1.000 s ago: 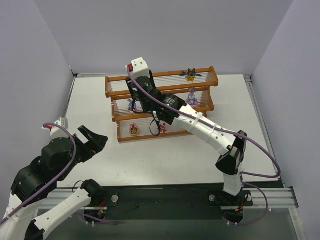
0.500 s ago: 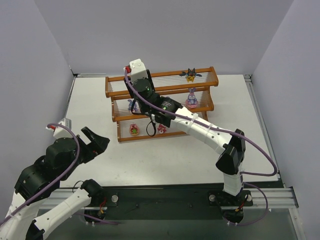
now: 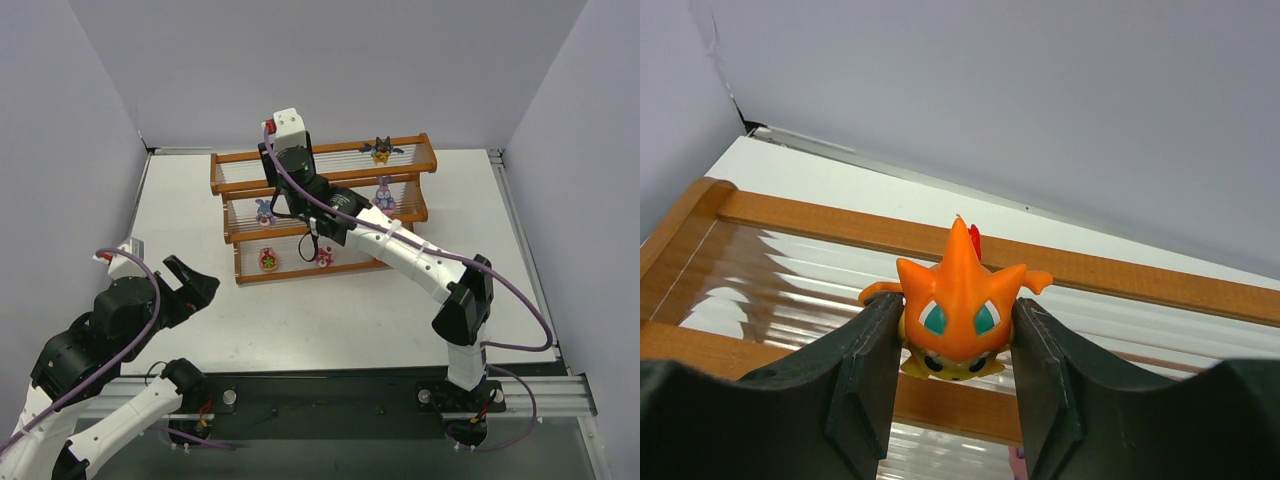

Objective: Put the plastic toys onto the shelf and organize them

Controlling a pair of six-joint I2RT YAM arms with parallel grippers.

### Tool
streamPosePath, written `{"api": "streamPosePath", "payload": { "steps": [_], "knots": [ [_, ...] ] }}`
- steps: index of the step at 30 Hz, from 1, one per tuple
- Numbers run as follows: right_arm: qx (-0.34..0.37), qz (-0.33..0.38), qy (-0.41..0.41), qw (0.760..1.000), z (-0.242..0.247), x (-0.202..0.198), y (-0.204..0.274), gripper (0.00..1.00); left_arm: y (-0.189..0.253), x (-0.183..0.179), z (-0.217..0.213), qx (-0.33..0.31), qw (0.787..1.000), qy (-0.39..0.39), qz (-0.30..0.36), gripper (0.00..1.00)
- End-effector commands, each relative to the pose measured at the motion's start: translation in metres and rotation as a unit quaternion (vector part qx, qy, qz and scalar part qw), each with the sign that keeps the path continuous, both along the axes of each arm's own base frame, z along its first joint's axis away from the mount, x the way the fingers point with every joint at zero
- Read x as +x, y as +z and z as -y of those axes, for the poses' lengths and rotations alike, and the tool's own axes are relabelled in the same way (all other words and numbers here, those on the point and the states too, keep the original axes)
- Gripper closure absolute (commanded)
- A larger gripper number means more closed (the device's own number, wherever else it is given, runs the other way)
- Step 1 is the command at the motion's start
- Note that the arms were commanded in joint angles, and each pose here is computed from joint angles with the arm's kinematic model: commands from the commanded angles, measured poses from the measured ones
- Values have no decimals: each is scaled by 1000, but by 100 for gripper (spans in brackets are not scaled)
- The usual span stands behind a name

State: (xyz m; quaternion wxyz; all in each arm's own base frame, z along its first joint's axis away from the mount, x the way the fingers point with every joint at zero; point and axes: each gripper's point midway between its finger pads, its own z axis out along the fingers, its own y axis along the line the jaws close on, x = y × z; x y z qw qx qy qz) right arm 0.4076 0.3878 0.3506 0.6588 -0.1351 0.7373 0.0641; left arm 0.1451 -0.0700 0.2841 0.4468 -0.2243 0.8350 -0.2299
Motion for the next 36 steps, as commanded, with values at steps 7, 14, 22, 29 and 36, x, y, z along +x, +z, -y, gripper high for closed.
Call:
{"api": "streamPosePath", "payload": {
  "steps": [7, 14, 22, 29, 36],
  "knots": [
    [50, -5, 5, 999, -10, 8, -3, 100, 0, 1, -2, 7, 1000, 2, 4, 4],
    [56, -13, 9, 998, -13, 6, -11, 100, -1, 1, -4, 9, 1000, 4, 3, 4],
    [45, -11, 16, 999, -15, 0, -22, 89, -1, 1, -5, 13, 1000, 6, 3, 4],
    [39, -7, 14, 999, -13, -1, -24, 82, -2, 1, -6, 13, 1000, 9, 3, 4],
    [36, -4, 9, 999, -10, -2, -19, 67, -2, 2, -5, 12, 1000, 9, 2, 4]
  ]
}}
